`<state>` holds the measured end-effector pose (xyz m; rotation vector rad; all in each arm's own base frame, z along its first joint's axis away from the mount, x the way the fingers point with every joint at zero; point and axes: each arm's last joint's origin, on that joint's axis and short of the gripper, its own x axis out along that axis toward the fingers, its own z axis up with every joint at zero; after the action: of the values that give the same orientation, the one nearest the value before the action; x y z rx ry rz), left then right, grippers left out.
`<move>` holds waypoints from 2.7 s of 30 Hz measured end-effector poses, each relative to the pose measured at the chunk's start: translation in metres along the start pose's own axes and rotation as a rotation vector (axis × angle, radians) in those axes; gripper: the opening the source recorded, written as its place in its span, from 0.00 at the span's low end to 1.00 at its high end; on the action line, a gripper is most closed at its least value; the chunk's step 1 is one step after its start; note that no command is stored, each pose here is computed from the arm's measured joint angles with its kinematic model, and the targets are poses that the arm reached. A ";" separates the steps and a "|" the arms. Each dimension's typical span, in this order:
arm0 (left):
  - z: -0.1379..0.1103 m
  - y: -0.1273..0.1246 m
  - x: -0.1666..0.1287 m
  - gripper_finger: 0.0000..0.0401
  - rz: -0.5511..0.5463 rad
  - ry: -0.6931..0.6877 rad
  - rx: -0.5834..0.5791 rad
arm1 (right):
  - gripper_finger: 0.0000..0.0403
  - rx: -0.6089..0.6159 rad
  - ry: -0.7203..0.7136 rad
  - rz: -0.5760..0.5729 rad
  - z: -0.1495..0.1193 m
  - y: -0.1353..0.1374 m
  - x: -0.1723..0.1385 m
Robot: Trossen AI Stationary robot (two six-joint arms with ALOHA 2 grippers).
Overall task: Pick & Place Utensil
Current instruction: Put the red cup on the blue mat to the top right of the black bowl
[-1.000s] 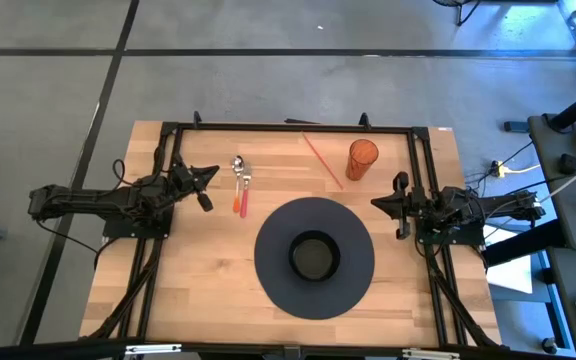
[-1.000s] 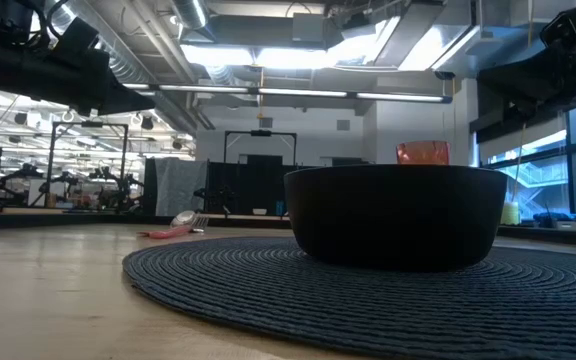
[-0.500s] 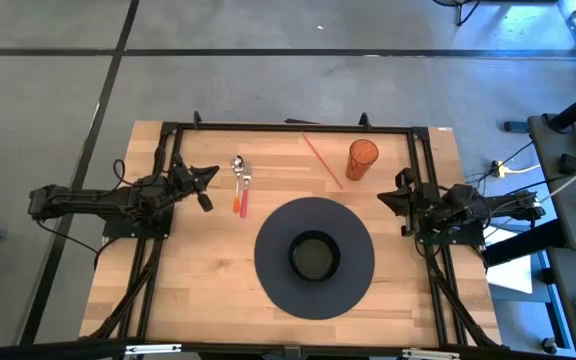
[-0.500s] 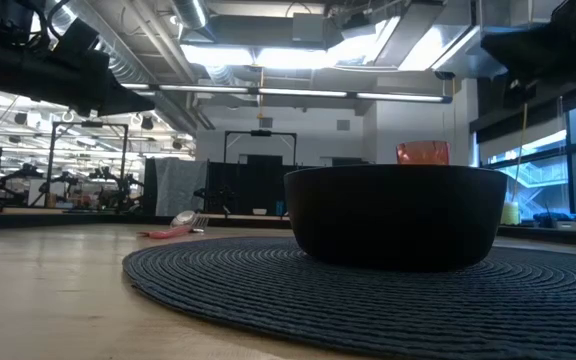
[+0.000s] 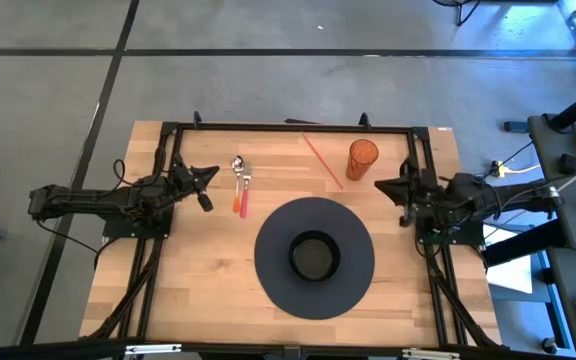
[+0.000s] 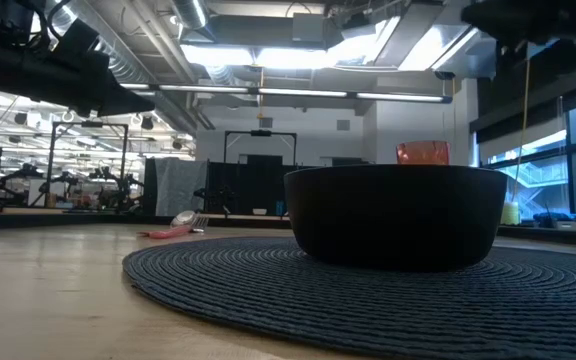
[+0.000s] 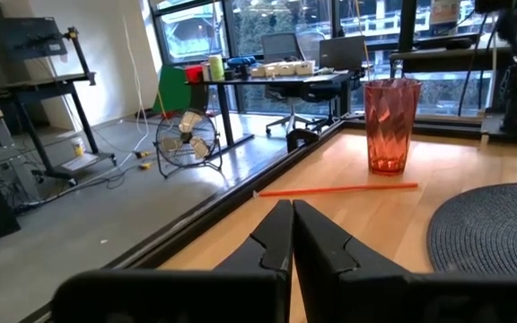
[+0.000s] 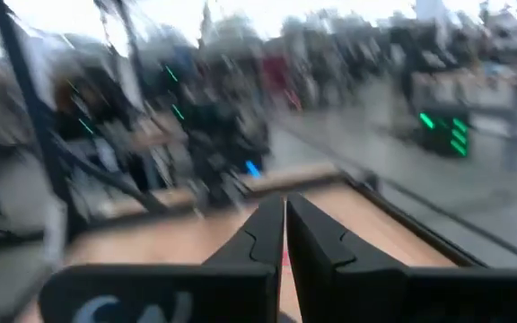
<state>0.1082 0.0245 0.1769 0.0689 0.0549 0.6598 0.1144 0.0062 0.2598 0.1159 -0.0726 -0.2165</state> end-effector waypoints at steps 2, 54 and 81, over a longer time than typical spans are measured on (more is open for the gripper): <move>0.000 0.000 0.000 0.01 0.000 0.001 0.001 | 0.05 -0.050 0.110 -0.054 0.013 0.004 0.009; -0.001 0.000 0.000 0.01 -0.002 0.013 0.010 | 0.60 -0.010 0.978 -0.454 0.079 -0.053 0.108; -0.002 0.000 0.000 0.01 -0.001 0.014 0.012 | 0.60 0.112 1.234 -0.422 0.037 -0.092 0.137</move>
<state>0.1082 0.0244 0.1754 0.0757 0.0721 0.6587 0.2250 -0.1168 0.2932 0.3595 1.1783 -0.5295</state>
